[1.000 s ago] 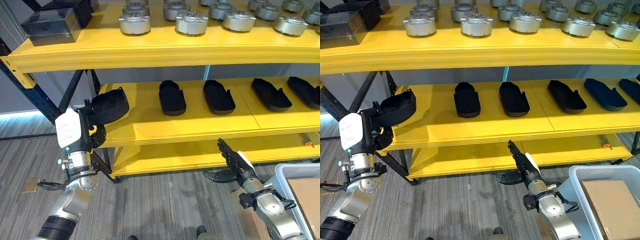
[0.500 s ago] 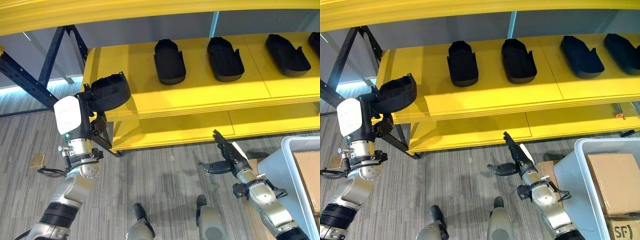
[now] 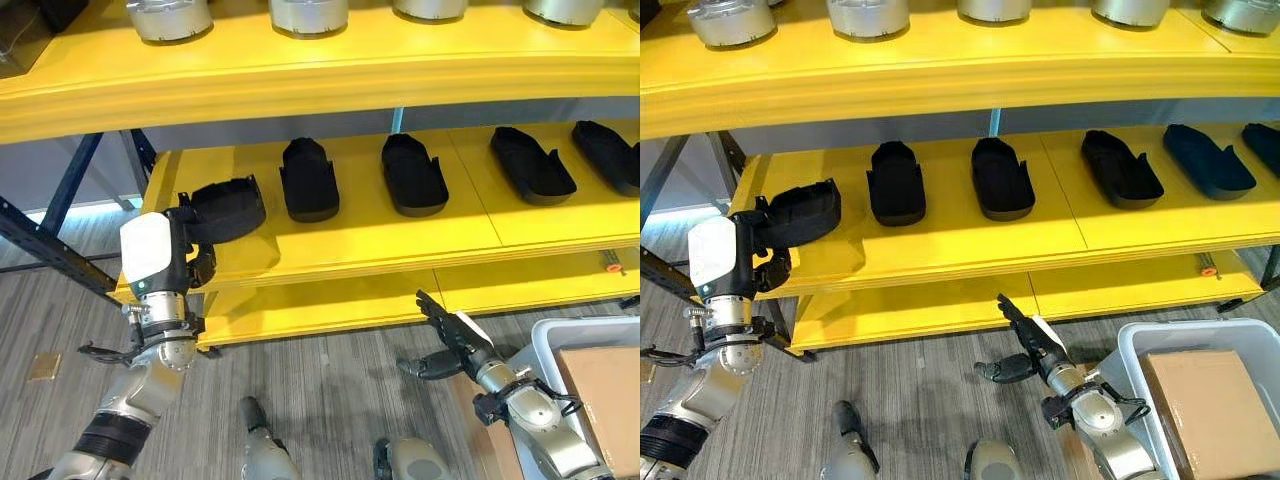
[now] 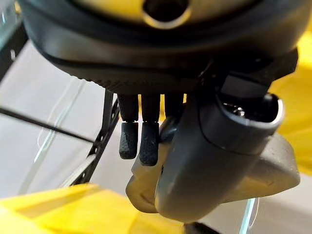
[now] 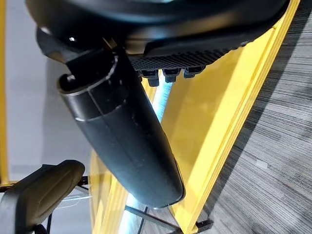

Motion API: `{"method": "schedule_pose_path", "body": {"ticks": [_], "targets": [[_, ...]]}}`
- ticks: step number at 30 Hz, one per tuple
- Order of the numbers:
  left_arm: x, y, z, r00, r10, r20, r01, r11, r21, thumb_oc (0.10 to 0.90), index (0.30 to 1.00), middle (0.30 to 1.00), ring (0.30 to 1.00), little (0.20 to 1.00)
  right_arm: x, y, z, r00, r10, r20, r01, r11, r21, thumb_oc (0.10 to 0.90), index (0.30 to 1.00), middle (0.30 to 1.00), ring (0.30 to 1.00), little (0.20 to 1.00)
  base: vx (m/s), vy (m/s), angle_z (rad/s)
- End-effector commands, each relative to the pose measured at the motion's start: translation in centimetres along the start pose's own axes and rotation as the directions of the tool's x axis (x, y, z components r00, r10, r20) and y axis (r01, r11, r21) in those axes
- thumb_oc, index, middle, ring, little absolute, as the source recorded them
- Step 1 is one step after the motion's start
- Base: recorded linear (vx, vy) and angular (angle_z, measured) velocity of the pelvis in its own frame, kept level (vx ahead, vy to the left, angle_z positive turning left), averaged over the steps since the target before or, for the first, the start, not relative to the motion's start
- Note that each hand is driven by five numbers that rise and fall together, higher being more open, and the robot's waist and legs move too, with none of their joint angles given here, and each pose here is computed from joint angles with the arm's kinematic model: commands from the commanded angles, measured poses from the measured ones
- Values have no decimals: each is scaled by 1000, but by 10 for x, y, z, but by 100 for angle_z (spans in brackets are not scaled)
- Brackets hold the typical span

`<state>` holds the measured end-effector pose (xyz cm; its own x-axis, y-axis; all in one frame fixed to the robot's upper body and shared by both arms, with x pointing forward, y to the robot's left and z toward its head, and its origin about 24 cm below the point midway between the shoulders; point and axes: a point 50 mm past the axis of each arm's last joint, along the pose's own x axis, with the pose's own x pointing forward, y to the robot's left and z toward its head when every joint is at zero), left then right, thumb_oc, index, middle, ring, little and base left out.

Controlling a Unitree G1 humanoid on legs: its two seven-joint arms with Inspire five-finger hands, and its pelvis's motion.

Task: Move parts from the plastic box to the shelf.

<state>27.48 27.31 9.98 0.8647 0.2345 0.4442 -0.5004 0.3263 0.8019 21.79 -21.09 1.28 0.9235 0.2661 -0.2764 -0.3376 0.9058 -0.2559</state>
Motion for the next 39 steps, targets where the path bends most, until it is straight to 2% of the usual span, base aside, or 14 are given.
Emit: {"method": "schedule_pose_path", "body": {"ticks": [1, 12, 20, 23, 31, 39], "targets": [[31, 54, 22, 952, 281, 119, -277, 959, -50, 400, 300, 300, 300, 300, 0, 8, 35, 982, 59, 179, -56, 998, -22, 900, 1000, 1000, 1000, 1000, 188, 96, -24], [29, 50, 37, 934, 320, 158, -312, 947, -77, 400, 300, 300, 300, 300, 1, 10, 37, 979, 47, 197, -43, 999, -24, 900, 1000, 1000, 1000, 1000, 116, 95, 4], [30, 53, 59, 908, 328, 261, -296, 942, -155, 400, 300, 300, 300, 300, 18, 12, 61, 957, 48, 285, -37, 998, -44, 900, 1000, 1000, 1000, 1000, 96, 144, -6], [37, 52, 67, 904, 303, 302, -269, 951, -151, 400, 300, 300, 300, 300, 15, 9, 64, 957, 8, 289, -8, 1000, -3, 900, 1000, 1000, 1000, 1000, 195, 274, -3], [32, 48, 75, 884, 306, 353, -271, 952, -146, 400, 300, 300, 300, 300, 24, 21, 59, 955, -2, 297, -12, 999, 43, 900, 1000, 1000, 1000, 1000, 75, -215, 9], [37, 52, 69, 893, 343, 291, -302, 937, -177, 400, 300, 300, 300, 300, 28, 16, 62, 969, 0, 246, -4, 1000, 16, 900, 1000, 1000, 1000, 1000, 24, -9, 9]]}}
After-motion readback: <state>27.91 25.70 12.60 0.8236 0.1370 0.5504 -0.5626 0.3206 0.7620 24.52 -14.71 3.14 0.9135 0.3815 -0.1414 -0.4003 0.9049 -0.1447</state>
